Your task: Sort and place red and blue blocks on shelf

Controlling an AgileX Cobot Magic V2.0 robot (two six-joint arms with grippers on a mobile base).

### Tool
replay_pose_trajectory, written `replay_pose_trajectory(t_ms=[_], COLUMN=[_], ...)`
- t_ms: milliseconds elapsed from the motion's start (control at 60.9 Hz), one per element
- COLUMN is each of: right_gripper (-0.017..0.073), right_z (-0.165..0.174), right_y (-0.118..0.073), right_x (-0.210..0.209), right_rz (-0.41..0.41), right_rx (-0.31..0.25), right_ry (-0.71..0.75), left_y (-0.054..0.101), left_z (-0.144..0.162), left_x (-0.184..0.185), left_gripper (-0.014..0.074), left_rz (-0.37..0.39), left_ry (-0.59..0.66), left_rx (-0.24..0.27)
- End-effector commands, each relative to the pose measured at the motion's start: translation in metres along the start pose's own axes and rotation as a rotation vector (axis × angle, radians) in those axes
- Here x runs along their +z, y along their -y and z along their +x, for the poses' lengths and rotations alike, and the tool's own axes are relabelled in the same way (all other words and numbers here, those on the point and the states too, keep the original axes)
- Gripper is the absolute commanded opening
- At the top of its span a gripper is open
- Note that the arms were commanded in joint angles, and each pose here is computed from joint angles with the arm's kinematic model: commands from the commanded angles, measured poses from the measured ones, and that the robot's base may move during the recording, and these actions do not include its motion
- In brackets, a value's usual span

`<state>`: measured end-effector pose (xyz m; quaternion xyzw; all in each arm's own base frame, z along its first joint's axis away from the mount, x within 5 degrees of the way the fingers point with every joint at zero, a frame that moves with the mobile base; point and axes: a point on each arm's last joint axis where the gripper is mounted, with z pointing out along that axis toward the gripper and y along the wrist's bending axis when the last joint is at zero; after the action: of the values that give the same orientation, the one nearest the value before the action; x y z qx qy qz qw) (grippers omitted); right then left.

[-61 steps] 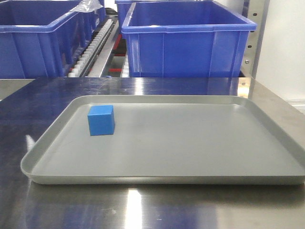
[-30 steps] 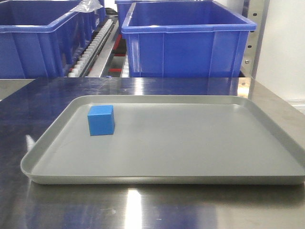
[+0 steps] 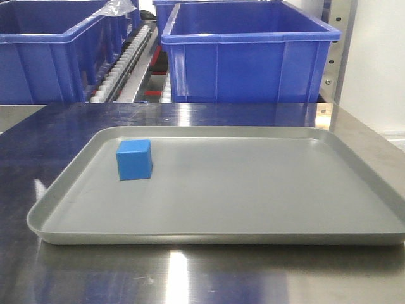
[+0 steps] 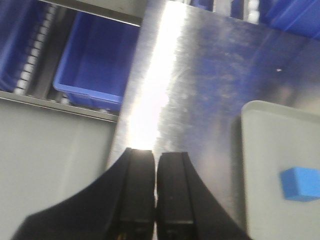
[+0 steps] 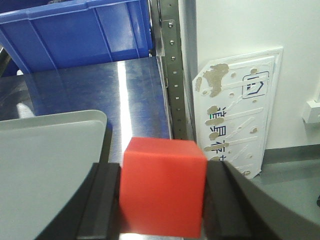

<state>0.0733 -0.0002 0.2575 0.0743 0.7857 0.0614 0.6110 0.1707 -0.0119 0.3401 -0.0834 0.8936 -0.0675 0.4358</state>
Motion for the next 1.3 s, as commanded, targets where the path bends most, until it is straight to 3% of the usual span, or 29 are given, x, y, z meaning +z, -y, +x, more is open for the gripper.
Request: replay_pose_trajectory(t_ms=[0, 164, 279, 493, 624, 722, 788, 887, 1018, 1281], right_gripper=[0.0053, 0.0053, 0.0053, 0.0053, 0.0053, 0.0053, 0.0053, 0.0053, 0.0053, 0.0053], right_z=[-0.017, -0.017, -0.017, -0.017, -0.017, -0.017, -0.017, -0.017, -0.017, -0.017], right_y=[-0.004, -0.004, -0.004, -0.004, -0.004, -0.004, -0.004, -0.004, -0.004, -0.004], right_x=[-0.003, -0.003, -0.003, -0.003, -0.003, -0.003, -0.003, -0.003, -0.003, -0.003], right_rz=[-0.025, -0.024, -0.024, -0.024, -0.024, -0.024, -0.024, -0.024, -0.024, -0.024], right_rx=[-0.021, -0.021, -0.021, -0.021, -0.021, -0.021, -0.021, -0.021, -0.021, -0.021], right_ry=[0.111, 0.11, 0.11, 0.11, 0.11, 0.11, 0.11, 0.11, 0.11, 0.11], left_y=[0.0, -0.007, 0.002, 0.028, 0.05, 0.071, 0.086, 0.108, 0.137, 0.176], left_z=[-0.015, -0.013, -0.009, 0.003, 0.002, -0.003, -0.009, -0.014, -0.018, -0.007], left_x=[-0.007, 0.012, 0.031, 0.062, 0.075, 0.081, 0.082, 0.085, 0.092, 0.116], left_gripper=[0.0141, 0.0141, 0.0141, 0.0155, 0.0312, 0.0472, 0.0526, 0.0524, 0.0524, 0.0524], left_rz=[-0.017, -0.116, -0.079, -0.018, 0.034, 0.1, 0.151, 0.224, 0.296, 0.331], left_ry=[0.093, 0.005, -0.073, -0.211, -0.236, -0.236, -0.234, -0.243, -0.266, -0.333], left_rx=[0.048, 0.161, 0.164, 0.248, 0.295, 0.292, 0.271, 0.234, 0.227, 0.232])
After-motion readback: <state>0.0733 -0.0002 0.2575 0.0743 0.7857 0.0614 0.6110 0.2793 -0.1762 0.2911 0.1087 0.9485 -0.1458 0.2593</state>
